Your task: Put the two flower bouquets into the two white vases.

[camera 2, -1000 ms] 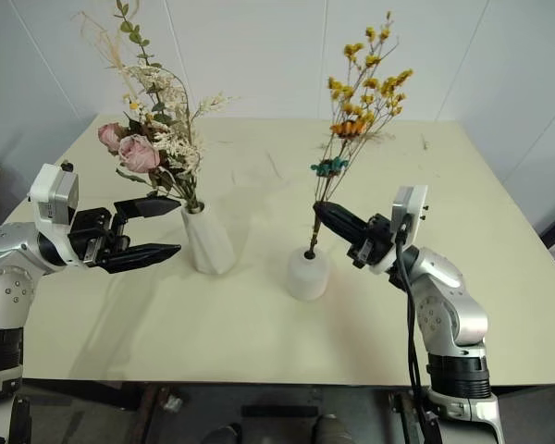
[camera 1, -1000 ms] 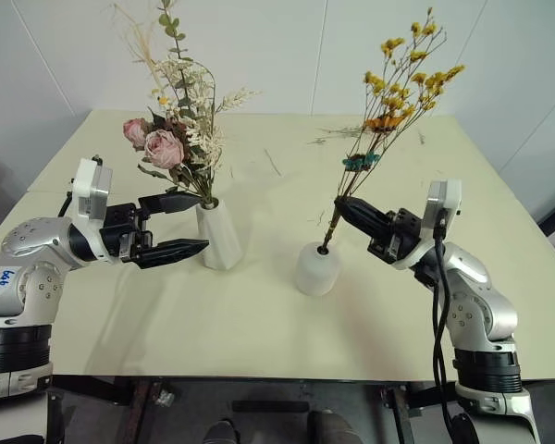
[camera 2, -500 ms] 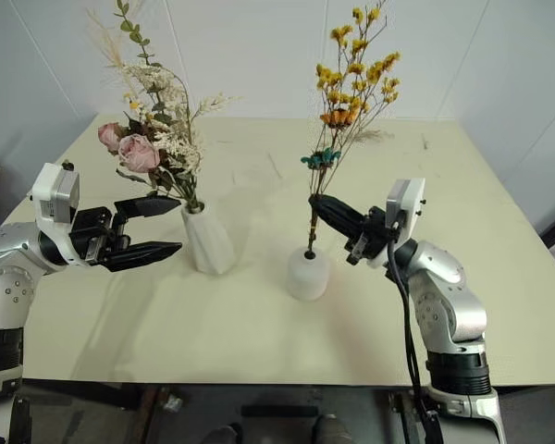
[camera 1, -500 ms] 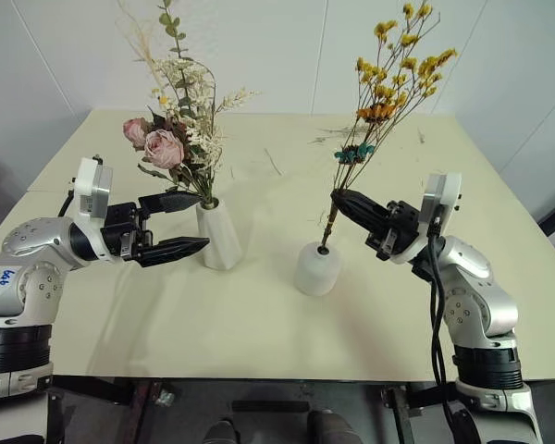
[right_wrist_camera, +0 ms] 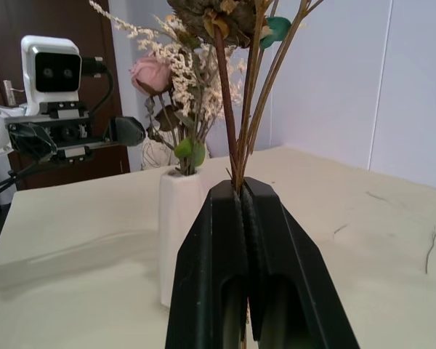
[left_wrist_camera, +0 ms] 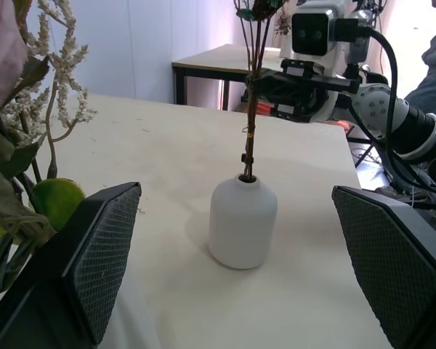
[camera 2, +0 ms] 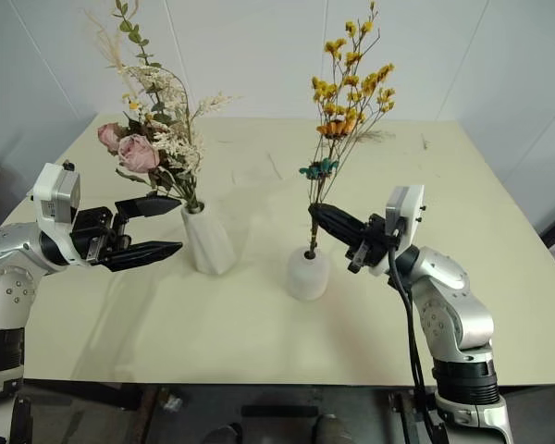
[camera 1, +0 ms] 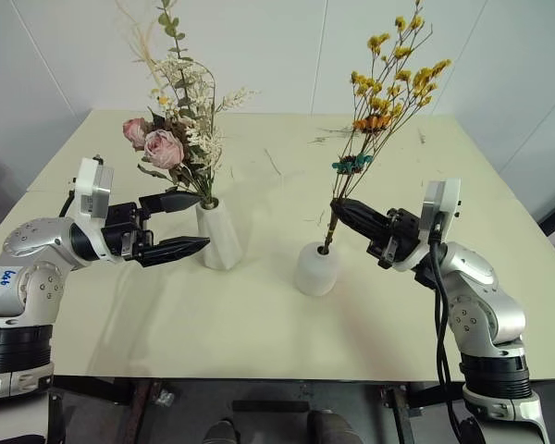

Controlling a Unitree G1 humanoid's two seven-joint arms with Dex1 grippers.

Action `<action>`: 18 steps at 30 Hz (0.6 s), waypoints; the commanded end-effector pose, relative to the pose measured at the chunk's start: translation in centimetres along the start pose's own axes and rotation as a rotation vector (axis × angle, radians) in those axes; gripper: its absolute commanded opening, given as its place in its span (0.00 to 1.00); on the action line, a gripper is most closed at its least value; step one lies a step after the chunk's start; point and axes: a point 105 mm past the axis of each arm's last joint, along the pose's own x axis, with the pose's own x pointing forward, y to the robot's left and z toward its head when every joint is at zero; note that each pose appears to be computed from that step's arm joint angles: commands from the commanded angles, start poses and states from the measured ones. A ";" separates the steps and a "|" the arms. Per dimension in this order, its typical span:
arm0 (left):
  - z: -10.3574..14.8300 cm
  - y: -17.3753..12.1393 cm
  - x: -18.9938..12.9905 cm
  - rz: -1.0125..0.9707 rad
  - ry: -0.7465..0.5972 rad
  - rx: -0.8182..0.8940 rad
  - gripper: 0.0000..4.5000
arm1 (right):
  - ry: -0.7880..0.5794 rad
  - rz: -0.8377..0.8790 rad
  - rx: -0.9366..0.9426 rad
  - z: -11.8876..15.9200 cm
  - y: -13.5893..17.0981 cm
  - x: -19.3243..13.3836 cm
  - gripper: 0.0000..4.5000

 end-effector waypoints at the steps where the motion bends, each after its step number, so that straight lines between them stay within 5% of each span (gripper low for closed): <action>1: 1.5 -0.3 0.2 -0.012 -0.030 0.059 1.00 | -0.020 -0.003 -0.010 -0.2 0.1 -0.2 0.01; 18: 1.8 -0.2 0.0 0.000 -0.028 0.072 1.00 | -0.004 0.010 -0.031 -2.2 1.4 -0.2 0.01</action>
